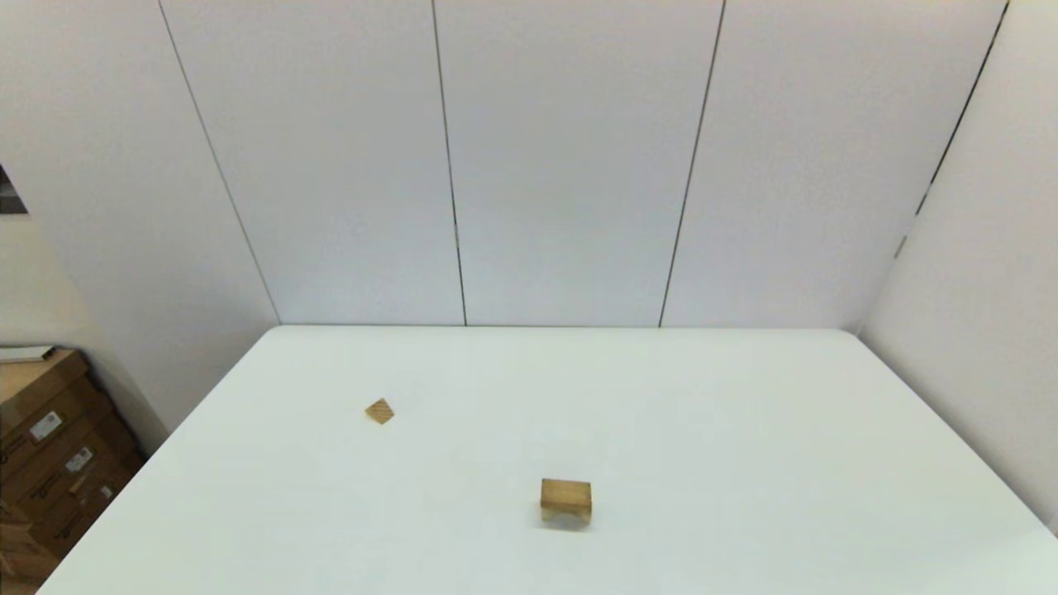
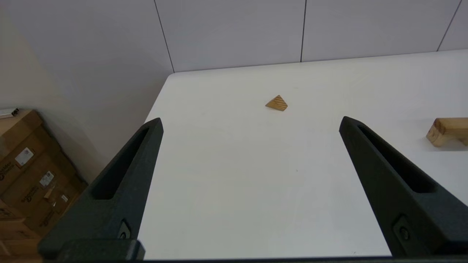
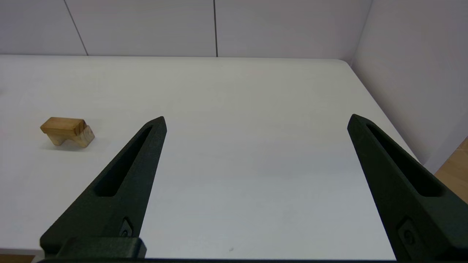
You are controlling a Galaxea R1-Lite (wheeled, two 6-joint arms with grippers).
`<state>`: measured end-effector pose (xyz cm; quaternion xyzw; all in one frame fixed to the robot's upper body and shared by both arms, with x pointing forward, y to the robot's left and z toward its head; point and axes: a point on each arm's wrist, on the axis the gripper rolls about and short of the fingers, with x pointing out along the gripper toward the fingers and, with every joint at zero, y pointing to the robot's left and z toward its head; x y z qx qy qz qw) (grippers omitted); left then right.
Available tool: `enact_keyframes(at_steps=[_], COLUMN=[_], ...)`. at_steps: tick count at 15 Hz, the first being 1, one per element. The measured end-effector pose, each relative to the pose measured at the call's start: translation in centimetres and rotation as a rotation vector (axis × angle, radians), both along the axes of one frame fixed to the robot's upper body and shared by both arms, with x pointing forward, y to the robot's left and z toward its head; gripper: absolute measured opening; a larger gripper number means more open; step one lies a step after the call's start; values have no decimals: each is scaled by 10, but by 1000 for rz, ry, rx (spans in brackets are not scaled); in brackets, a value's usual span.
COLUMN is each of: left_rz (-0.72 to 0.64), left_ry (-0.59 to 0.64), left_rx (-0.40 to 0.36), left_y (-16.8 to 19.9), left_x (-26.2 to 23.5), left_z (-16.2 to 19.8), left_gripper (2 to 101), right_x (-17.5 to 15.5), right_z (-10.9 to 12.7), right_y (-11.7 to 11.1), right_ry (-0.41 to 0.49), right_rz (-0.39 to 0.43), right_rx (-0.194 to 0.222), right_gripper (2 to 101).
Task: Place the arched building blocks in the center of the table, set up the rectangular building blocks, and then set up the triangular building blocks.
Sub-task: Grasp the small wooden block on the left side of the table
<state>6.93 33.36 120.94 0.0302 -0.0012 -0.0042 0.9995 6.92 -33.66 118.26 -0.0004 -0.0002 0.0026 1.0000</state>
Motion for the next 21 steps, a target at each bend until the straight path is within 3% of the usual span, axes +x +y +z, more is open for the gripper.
enact_keyframes(at_steps=[4,8,11,14,17,21], left_rz=[-59,-99,-95,-4,144,328], left_ry=[99,286,508,794,1025,1105], left_rx=[-1,-8,-23,-78,-209,-478], left_y=[-1,-3,-3,-2,-2,-12], left_x=[22,84,151,218,272,333], left_z=[61,115,135,126,100,71], left_gripper=[978,978,978,978,978,978], right_x=[0,0,0,0,0,0], right_z=[0,0,0,0,0,0], right_y=[0,0,0,0,0,0], right_ry=[0,0,0,0,0,0], right_rz=[-1,-1,-1,0,0,-1], right_rx=[0,0,-1,0,0,0], right_gripper=[979,979,980,980,979,980])
